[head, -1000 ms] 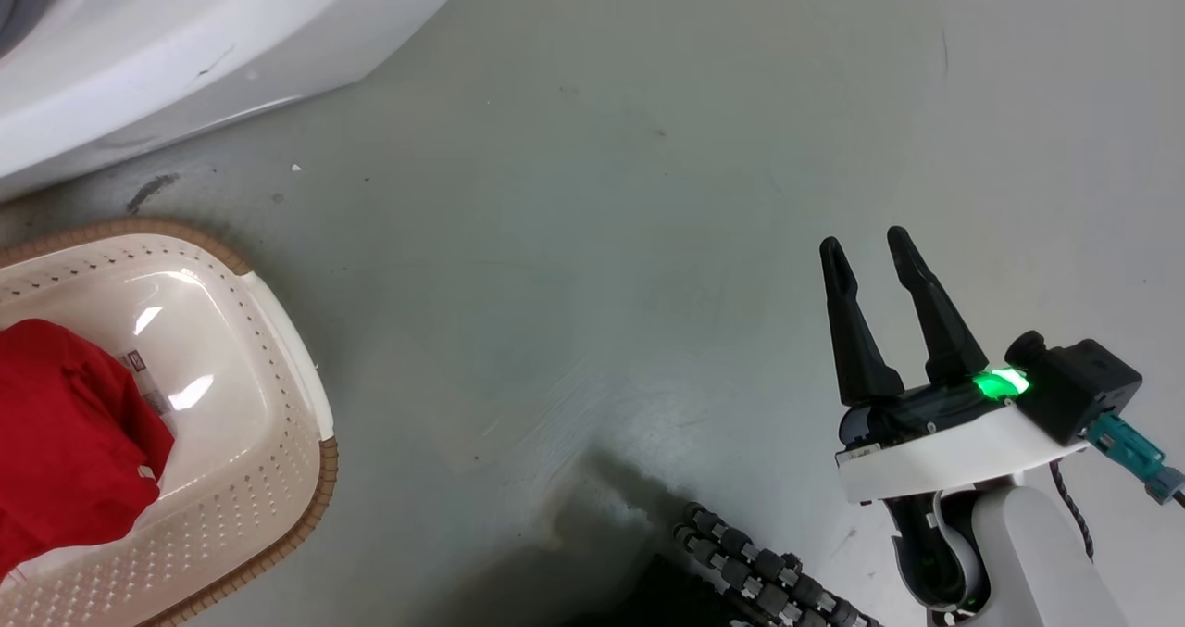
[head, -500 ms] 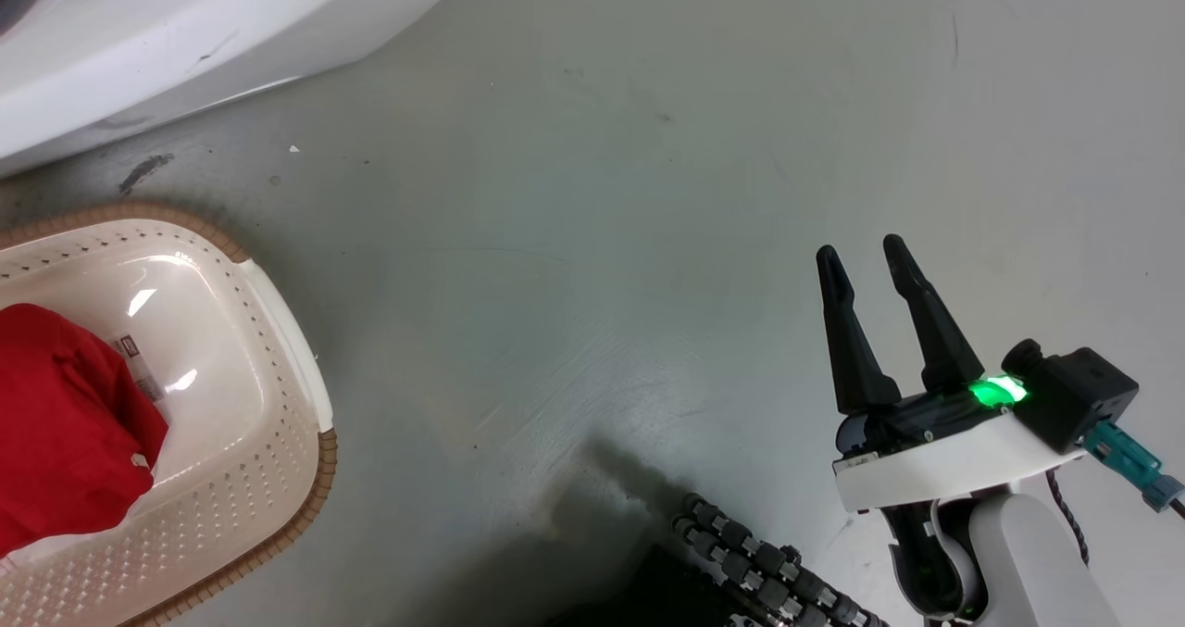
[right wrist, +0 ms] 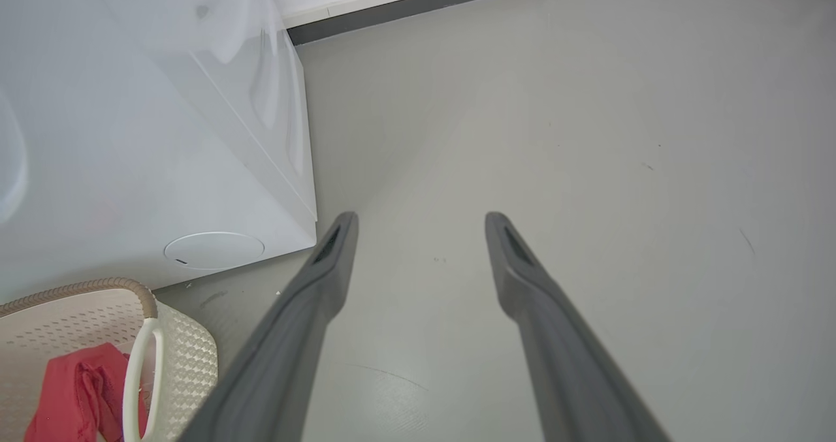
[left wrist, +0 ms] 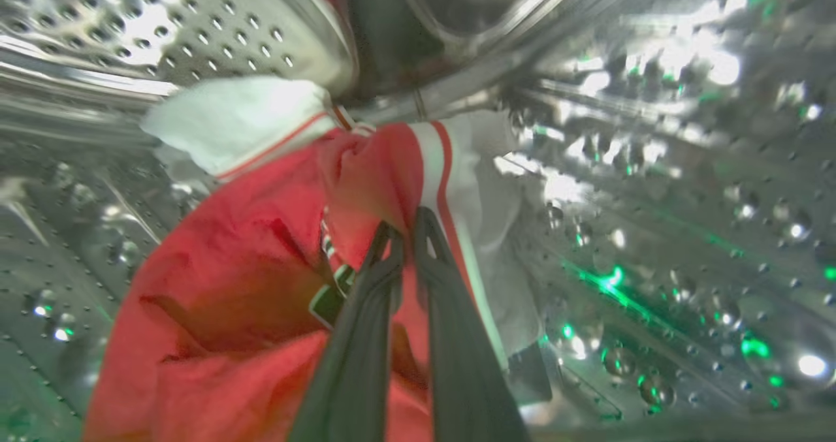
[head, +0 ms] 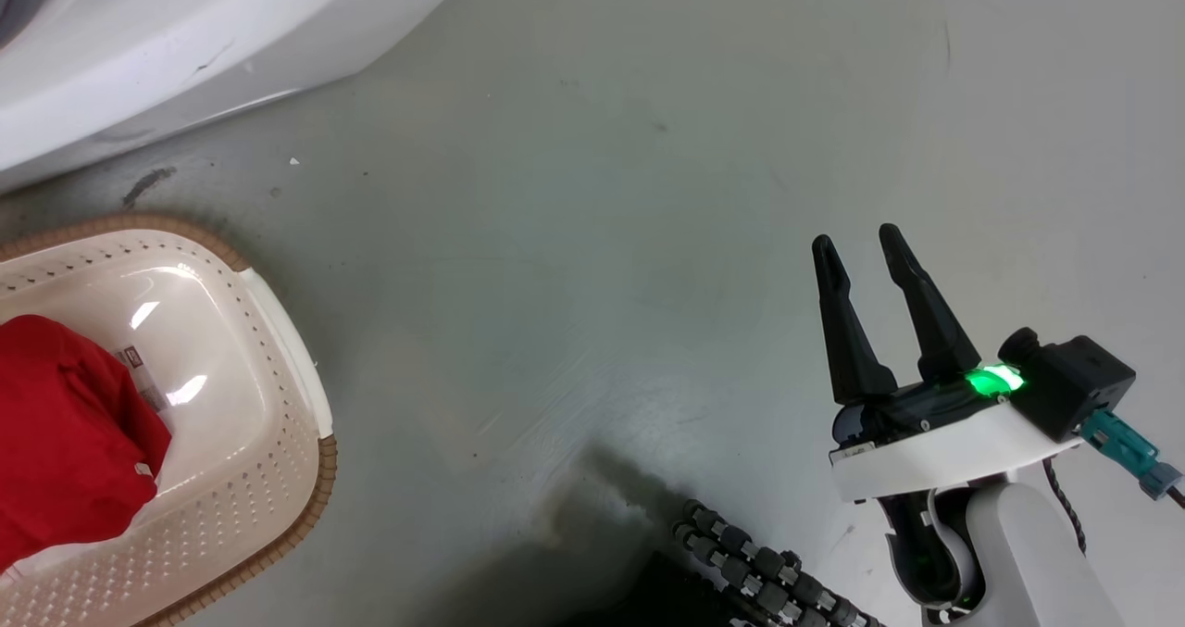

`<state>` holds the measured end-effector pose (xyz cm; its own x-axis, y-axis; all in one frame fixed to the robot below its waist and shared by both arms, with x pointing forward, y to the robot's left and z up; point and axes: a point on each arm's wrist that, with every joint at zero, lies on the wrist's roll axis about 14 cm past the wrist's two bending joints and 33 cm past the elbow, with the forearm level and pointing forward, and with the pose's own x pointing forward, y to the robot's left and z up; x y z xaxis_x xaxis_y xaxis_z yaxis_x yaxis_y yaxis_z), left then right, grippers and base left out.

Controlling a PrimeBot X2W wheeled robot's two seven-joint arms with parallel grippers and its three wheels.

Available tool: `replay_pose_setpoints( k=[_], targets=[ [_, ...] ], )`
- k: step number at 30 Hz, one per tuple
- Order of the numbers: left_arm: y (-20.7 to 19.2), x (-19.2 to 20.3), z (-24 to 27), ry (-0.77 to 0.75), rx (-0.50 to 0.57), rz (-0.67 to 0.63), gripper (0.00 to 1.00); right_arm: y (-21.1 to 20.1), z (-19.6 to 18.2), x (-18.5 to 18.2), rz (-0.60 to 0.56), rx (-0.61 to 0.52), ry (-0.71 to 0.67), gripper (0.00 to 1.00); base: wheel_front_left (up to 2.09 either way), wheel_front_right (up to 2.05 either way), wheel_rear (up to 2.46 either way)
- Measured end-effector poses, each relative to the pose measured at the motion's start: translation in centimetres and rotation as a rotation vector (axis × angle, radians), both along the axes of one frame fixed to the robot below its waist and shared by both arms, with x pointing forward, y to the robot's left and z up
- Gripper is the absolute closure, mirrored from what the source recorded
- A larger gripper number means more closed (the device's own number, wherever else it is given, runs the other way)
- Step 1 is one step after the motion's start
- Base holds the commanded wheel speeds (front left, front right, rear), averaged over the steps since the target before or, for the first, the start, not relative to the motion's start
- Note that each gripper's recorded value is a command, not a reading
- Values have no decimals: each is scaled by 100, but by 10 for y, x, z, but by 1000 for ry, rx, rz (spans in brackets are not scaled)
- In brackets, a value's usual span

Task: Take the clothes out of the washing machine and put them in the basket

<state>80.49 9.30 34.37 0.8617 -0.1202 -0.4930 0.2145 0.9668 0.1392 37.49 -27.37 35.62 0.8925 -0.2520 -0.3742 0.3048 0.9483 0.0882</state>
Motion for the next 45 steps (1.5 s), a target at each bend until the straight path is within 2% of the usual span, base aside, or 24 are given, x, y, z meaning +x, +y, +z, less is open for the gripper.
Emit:
replay_pose_setpoints(
  k=[9, 17, 29, 45],
  targets=[
    [10, 8, 51, -246, -84, 5, 100, 1, 19, 12, 22, -5, -63, 0, 0, 0, 0],
    [3, -19, 69, -344, -156, -28, 100, -2, 44, 16, 30, -34, -131, 0, 0, 0, 0],
    [27, -88, 74, -399, -222, 21, 100, 0, 72, 5, 38, -56, -203, 0, 0, 0, 0],
    [35, -203, 138, -517, -305, 41, 100, 16, 116, -4, 91, -73, -325, 0, 0, 0, 0]
  ],
)
